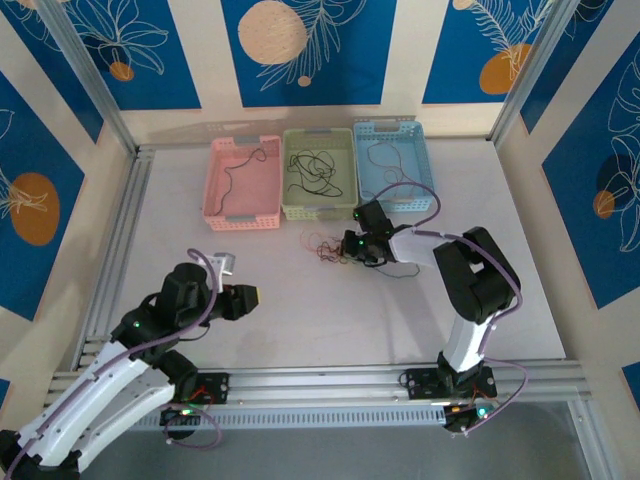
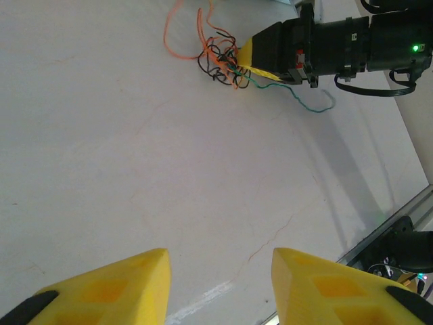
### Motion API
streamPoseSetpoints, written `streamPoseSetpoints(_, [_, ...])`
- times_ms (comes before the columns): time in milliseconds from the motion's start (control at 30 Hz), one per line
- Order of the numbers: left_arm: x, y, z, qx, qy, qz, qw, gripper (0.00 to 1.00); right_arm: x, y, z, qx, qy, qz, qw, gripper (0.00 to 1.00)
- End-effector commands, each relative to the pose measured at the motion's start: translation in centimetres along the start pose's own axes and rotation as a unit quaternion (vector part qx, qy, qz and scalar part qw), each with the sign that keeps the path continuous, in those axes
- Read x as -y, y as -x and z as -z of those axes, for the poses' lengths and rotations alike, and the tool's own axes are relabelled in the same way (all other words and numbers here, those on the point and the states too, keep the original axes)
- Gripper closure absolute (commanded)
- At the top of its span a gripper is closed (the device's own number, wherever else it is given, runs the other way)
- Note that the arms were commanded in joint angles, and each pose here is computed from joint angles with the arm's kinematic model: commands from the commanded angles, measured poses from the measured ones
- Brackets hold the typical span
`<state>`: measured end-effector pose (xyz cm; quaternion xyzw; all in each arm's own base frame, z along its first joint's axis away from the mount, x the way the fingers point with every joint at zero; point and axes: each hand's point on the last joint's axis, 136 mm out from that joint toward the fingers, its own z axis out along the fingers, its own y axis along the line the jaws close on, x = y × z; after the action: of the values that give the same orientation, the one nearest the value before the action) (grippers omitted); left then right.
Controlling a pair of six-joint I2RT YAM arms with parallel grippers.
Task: Untangle the cables
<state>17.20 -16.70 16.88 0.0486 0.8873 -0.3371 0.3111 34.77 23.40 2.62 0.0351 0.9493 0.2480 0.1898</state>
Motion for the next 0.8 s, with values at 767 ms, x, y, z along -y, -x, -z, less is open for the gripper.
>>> streamPoseSetpoints(767, [7.5,3.6,0.4,0.004,-0.141,-0.058,0.988,0.26,-11.1,-6.2,9.7,0.092,0.193,0.279,0.936,1.00])
